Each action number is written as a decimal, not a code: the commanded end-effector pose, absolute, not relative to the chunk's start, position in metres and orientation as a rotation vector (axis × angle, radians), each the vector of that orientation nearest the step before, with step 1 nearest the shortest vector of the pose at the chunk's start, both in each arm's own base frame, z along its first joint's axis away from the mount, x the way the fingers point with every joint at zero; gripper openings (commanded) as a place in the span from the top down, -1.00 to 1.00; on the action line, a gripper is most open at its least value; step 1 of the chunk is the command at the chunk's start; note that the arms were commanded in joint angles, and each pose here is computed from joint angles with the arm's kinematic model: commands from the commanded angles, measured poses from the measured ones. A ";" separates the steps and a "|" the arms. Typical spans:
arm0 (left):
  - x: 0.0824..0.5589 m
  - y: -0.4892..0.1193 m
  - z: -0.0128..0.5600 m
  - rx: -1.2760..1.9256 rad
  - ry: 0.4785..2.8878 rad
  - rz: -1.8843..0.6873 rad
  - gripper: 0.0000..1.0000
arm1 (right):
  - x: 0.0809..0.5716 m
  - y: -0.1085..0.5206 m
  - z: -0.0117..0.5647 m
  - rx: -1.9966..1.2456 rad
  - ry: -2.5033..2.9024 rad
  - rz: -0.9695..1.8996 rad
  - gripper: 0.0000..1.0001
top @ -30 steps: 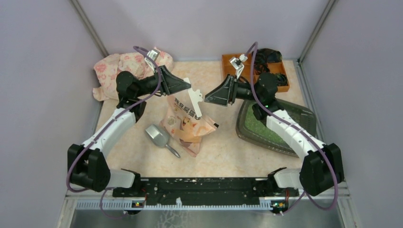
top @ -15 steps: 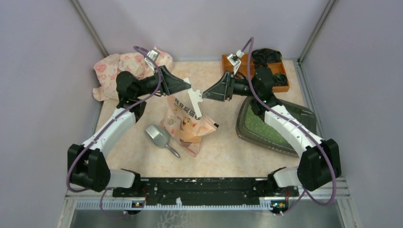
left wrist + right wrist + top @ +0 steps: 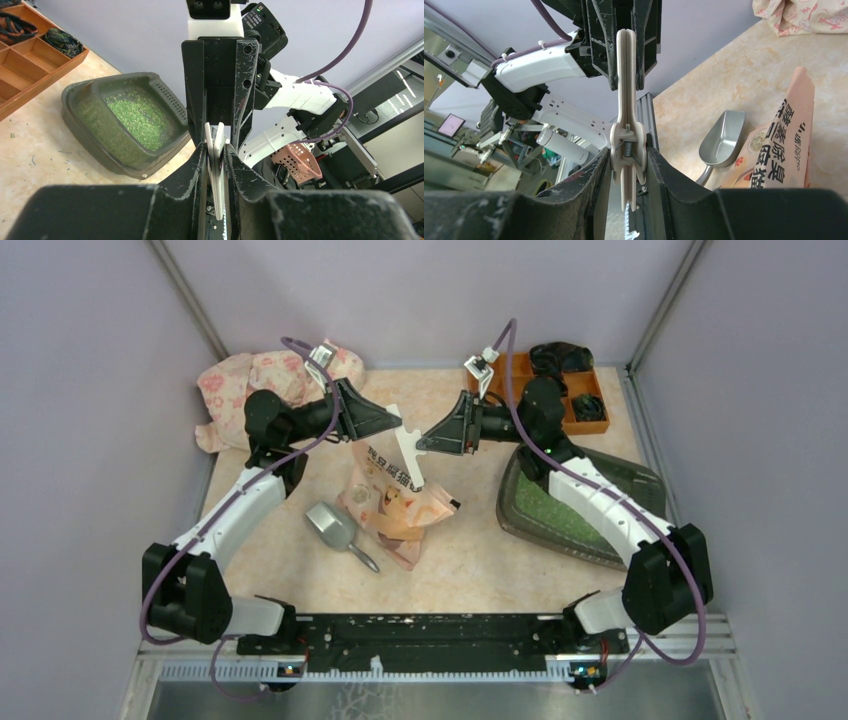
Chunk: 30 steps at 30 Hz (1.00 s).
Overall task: Fill the litter box with clean litter
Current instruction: Pick up the clamp at the center of the board.
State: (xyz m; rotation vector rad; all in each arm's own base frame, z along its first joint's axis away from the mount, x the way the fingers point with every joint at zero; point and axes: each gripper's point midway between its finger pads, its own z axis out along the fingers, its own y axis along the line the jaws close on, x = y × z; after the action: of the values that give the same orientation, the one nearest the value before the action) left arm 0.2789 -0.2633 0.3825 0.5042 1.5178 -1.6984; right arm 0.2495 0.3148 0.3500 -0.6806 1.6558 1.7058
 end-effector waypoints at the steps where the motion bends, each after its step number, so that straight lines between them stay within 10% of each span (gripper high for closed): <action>1: 0.277 -0.262 0.383 0.541 1.492 -1.687 0.58 | 0.249 0.316 0.380 -0.730 1.544 1.669 0.39; 9: 0.276 -0.262 0.383 0.542 1.494 -1.684 0.54 | 0.248 0.315 0.383 -0.729 1.536 1.667 0.59; 15: 0.277 -0.262 0.384 0.539 1.497 -1.671 -0.03 | 0.253 0.315 0.378 -0.705 1.570 1.646 1.00; 30: 0.296 -0.229 0.422 0.438 1.454 -1.491 -0.35 | 0.273 0.308 0.360 -0.691 1.704 1.610 1.00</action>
State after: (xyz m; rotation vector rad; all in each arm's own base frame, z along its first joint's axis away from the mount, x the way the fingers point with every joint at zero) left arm 0.2945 -0.2479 0.3935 0.4582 1.5272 -1.5930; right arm 0.2701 0.3133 0.3439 -0.6726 1.7583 1.5852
